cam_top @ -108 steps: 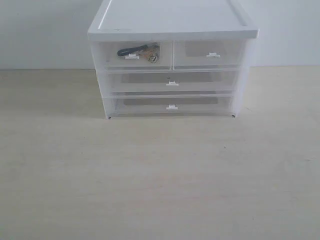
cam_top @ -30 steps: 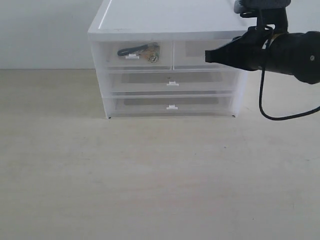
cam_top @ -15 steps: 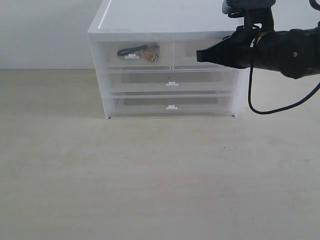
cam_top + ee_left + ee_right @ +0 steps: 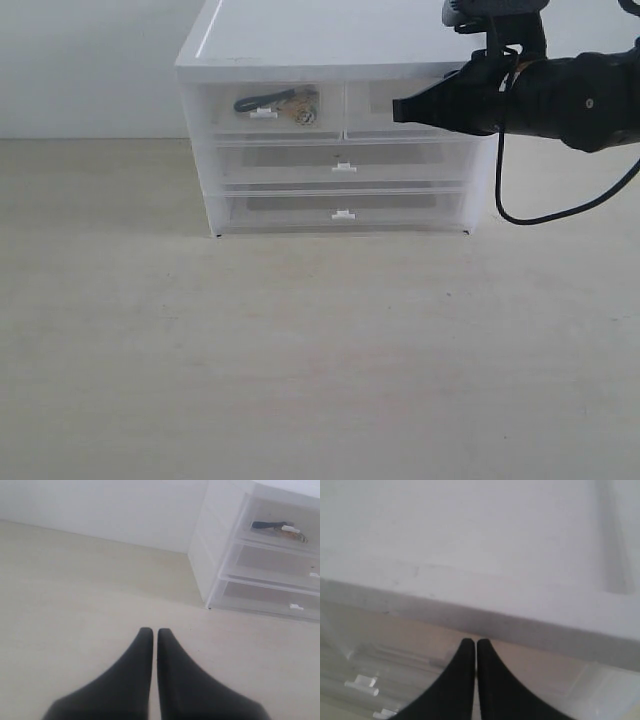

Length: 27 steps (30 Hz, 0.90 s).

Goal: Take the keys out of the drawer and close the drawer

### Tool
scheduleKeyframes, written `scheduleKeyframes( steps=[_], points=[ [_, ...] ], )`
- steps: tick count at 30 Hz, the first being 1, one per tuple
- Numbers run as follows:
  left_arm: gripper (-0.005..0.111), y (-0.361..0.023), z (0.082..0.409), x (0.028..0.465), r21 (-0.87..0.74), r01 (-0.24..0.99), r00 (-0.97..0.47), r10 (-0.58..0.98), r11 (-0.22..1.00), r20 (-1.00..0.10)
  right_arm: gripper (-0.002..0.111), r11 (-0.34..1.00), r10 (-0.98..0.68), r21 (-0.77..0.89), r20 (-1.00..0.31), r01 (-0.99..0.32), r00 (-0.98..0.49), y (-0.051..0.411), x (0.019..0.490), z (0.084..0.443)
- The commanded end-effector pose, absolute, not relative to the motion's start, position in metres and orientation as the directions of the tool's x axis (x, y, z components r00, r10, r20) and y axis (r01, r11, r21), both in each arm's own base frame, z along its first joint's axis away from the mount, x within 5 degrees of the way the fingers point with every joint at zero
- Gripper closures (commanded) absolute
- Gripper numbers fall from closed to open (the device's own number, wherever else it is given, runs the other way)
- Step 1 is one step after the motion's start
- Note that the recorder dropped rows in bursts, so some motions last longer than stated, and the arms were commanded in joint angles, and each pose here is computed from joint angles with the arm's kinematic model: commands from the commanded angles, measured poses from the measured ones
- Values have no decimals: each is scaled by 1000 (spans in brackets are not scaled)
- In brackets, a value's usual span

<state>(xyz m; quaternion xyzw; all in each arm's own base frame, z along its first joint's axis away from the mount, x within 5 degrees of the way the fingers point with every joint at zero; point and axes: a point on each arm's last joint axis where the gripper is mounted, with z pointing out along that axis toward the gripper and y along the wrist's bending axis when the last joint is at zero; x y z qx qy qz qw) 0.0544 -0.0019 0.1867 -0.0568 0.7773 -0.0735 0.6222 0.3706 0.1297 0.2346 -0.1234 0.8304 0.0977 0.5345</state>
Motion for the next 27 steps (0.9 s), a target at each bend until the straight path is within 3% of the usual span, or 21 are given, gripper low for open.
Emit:
scheduleKeyframes(
  steps=[1, 12, 19, 20, 22, 24, 27],
  points=[
    [103, -3, 187, 54, -185, 15, -211, -178, 983, -961, 108, 954, -60, 32, -954, -299, -293, 130, 383, 244],
    [103, -3, 187, 54, -185, 15, -211, -178, 983, -961, 108, 954, -58, 32, -956, -299, -287, 130, 383, 245],
    [103, -1, 192, 55, -11, 36, -151, -6, 999, -989, 108, 956, -37, 53, -955, -290, -296, 130, 383, 245],
    [103, -2, 195, 56, -62, 40, -114, -57, 997, -992, 108, 956, -37, 53, -955, -290, -296, 130, 383, 245],
    [103, -5, 202, 56, -316, 60, -63, -312, 947, -948, 108, 956, -37, 53, -955, -290, -296, 130, 383, 245],
    [103, -5, 209, 56, -544, 89, -8, -546, 834, -838, 108, 955, -38, 53, -953, -290, -299, 130, 383, 244],
    [103, -3, 231, 53, -576, 138, 80, -589, 806, -804, 108, 956, -27, 63, -953, -286, -302, 129, 383, 245]
  ],
)
